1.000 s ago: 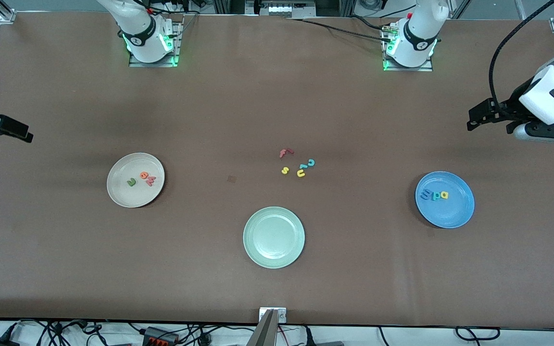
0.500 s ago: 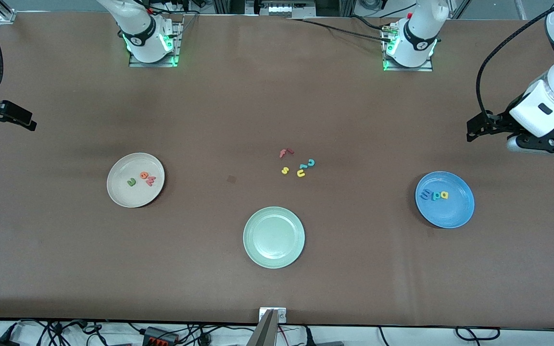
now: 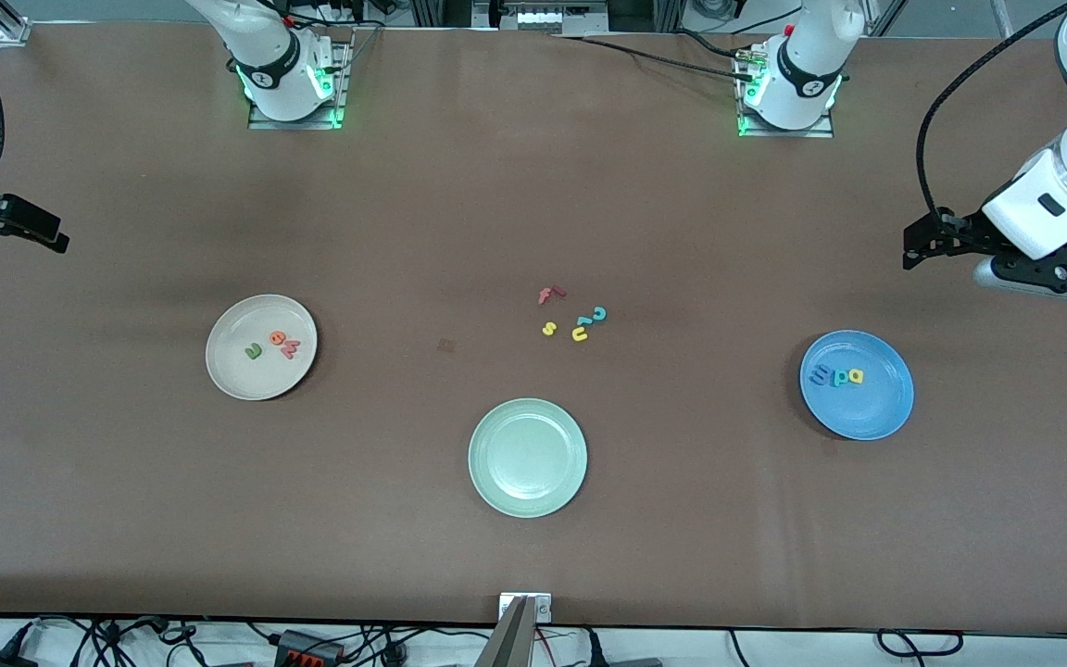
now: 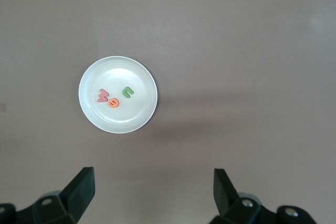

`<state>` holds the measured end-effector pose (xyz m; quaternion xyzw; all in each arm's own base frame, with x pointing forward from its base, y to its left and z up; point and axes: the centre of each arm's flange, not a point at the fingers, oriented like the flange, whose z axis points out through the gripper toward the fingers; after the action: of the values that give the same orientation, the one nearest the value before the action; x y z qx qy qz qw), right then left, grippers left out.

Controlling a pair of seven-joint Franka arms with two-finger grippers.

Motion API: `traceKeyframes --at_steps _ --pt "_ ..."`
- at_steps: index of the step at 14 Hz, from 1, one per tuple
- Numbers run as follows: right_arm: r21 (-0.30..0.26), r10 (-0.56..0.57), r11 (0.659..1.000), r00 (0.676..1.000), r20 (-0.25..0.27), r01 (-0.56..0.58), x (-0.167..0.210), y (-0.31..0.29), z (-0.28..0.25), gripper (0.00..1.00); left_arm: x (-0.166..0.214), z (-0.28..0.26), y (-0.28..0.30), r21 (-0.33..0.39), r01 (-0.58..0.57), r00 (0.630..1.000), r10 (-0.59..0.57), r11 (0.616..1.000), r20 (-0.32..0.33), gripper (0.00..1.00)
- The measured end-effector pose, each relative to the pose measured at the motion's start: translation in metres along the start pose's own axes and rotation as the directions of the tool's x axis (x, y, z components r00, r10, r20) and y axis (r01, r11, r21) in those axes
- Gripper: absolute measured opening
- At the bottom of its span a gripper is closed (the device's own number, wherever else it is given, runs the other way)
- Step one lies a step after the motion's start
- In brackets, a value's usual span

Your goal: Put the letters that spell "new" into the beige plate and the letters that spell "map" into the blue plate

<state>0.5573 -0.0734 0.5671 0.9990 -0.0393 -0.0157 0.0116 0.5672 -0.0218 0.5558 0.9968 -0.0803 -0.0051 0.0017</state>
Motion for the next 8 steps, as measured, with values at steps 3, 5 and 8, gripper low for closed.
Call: traceKeyframes --at_steps 3,5,8 --pt "0.000 0.004 1.000 1.000 0.001 -0.004 -0.0001 0.0023 0.0007 1.00 -0.0009 -0.0011 0.0002 0.000 0.005 1.000 -0.005 1.000 -0.001 1.00" --pt "0.000 0.004 1.000 1.000 0.003 -0.004 0.0003 0.0023 0.0017 1.00 -0.0027 -0.0025 0.0012 0.000 0.017 1.000 -0.017 1.000 -0.001 1.00" --pt "-0.001 0.004 1.000 1.000 0.001 -0.004 0.0045 0.0022 0.0074 1.00 -0.0039 -0.0055 0.0042 0.001 0.015 1.000 -0.015 1.000 -0.006 1.00"
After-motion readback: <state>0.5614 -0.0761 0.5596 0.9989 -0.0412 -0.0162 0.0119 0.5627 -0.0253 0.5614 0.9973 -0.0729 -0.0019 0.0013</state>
